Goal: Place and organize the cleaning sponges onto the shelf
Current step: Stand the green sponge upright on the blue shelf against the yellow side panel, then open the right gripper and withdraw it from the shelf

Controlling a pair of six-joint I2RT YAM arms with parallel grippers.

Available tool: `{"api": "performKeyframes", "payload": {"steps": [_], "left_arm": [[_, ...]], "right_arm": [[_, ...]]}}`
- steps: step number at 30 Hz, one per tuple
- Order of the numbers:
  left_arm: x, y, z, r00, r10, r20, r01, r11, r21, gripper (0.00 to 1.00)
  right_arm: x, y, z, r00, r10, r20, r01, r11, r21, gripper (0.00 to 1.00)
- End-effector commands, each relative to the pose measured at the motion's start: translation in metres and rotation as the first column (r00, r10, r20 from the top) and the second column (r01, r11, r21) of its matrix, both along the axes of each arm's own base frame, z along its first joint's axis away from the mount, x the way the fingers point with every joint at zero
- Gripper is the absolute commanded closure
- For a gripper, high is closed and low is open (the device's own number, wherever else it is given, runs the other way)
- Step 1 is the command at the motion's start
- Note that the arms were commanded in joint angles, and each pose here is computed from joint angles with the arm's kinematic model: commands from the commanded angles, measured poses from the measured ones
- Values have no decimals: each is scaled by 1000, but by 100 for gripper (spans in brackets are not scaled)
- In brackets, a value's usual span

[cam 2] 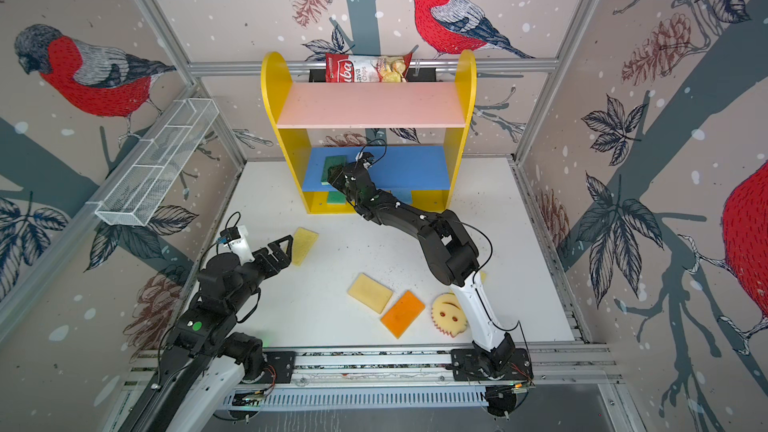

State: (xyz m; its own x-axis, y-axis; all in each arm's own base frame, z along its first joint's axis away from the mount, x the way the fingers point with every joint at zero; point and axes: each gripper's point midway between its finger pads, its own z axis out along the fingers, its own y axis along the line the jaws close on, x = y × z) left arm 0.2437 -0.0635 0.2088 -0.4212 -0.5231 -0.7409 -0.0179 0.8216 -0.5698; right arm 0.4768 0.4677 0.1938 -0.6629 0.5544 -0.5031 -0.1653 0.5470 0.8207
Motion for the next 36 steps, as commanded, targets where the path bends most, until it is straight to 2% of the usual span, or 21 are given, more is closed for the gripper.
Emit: {"api": "performKeyframes", "payload": {"steps": [1, 12, 24, 28, 31, 36], "left_arm": [[2, -2, 4, 1000, -7, 20, 7, 1000, -8, 2], [0, -3, 3, 1000, -8, 8, 8, 1000, -25, 2], [1, 0, 3, 1000, 4, 7, -4, 1000, -19, 2], [1, -3, 4, 1000, -8, 8, 8, 1000, -22, 2], [2, -4, 1, 1000, -16, 2, 16, 1000, -10, 2], [6, -32, -16, 986, -165, -37, 163, 986, -37, 7]], "right_arm": [[-4, -7, -13, 1000, -9, -14, 7, 995, -98, 32], [-11, -18, -14, 1000, -26, -15, 23, 991, -131, 24], [-16, -31, -6, 999, -36, 21, 39, 985, -168, 24], [-34, -38, 10, 998, -4, 61, 14, 985, -171, 26], [-56, -43, 23, 992, 46, 114, -20, 976, -217, 29], [-93, -64, 26, 972, 155, 175, -86, 934, -346, 35]]}}
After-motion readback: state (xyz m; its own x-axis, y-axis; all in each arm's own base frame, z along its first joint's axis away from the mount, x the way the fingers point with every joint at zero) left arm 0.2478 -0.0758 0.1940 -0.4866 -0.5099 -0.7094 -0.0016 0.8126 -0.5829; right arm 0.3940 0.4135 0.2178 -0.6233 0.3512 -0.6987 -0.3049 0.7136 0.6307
